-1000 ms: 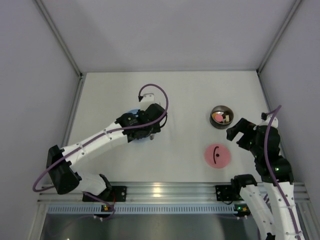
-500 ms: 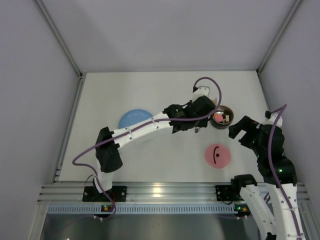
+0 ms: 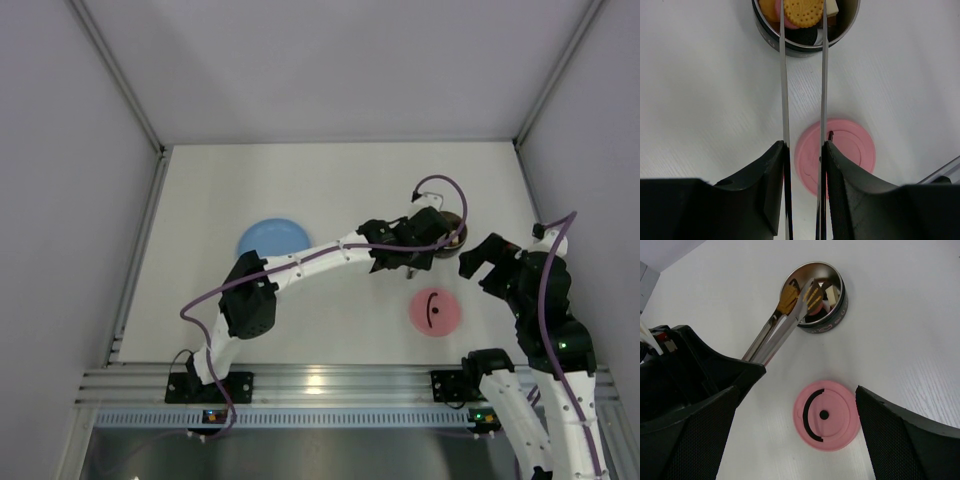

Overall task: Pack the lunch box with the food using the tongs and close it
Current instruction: Place the fake food in the packing box.

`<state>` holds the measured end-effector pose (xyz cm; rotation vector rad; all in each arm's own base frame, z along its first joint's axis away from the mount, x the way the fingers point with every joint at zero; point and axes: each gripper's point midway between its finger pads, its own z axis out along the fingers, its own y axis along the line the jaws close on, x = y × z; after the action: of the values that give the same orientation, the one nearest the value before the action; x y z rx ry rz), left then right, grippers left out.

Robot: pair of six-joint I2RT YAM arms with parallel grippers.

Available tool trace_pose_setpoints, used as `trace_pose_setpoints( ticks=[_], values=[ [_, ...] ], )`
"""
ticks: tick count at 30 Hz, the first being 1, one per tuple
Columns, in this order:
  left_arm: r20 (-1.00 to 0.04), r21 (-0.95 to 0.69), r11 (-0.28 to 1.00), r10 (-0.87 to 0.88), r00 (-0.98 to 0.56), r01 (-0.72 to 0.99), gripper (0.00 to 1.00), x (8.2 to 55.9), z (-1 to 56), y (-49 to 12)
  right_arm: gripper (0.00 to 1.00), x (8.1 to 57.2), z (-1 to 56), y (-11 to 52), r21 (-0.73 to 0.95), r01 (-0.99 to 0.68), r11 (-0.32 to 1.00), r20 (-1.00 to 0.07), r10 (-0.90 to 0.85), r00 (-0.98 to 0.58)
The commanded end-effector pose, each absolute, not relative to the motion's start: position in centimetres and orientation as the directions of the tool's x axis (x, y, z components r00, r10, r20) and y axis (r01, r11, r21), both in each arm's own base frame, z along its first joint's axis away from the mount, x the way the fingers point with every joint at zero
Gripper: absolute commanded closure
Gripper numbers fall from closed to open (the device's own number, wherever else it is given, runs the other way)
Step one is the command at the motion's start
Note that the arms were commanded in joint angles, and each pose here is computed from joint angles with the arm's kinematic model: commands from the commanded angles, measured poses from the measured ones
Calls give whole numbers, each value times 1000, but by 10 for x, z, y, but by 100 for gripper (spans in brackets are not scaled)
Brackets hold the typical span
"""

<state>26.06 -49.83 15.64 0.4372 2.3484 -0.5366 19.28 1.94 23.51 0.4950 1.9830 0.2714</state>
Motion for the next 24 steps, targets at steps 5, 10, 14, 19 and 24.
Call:
trace_pose_setpoints(
  ticks=[5, 10, 14, 19, 24],
  values=[
    [-755, -337, 803, 82, -651, 491, 56, 269, 209, -519, 1, 190, 250, 14, 394, 223, 892, -823, 450, -347],
    [-762, -335, 802, 79, -642, 495, 52, 270, 214, -518, 1, 190, 251, 14, 394, 220, 892, -824, 449, -345],
    [-771, -330, 801, 76, -632, 499, 52, 271, 220, -516, 0, 190, 251, 14, 396, 220, 892, -823, 451, -345],
    [-783, -323, 803, 71, -618, 502, 51, 272, 229, -512, 1, 190, 251, 14, 396, 220, 892, -823, 451, -345],
    [-805, -310, 811, 54, -591, 496, 51, 275, 245, -503, 0, 190, 253, 14, 396, 220, 892, -824, 451, -343]
  ],
)
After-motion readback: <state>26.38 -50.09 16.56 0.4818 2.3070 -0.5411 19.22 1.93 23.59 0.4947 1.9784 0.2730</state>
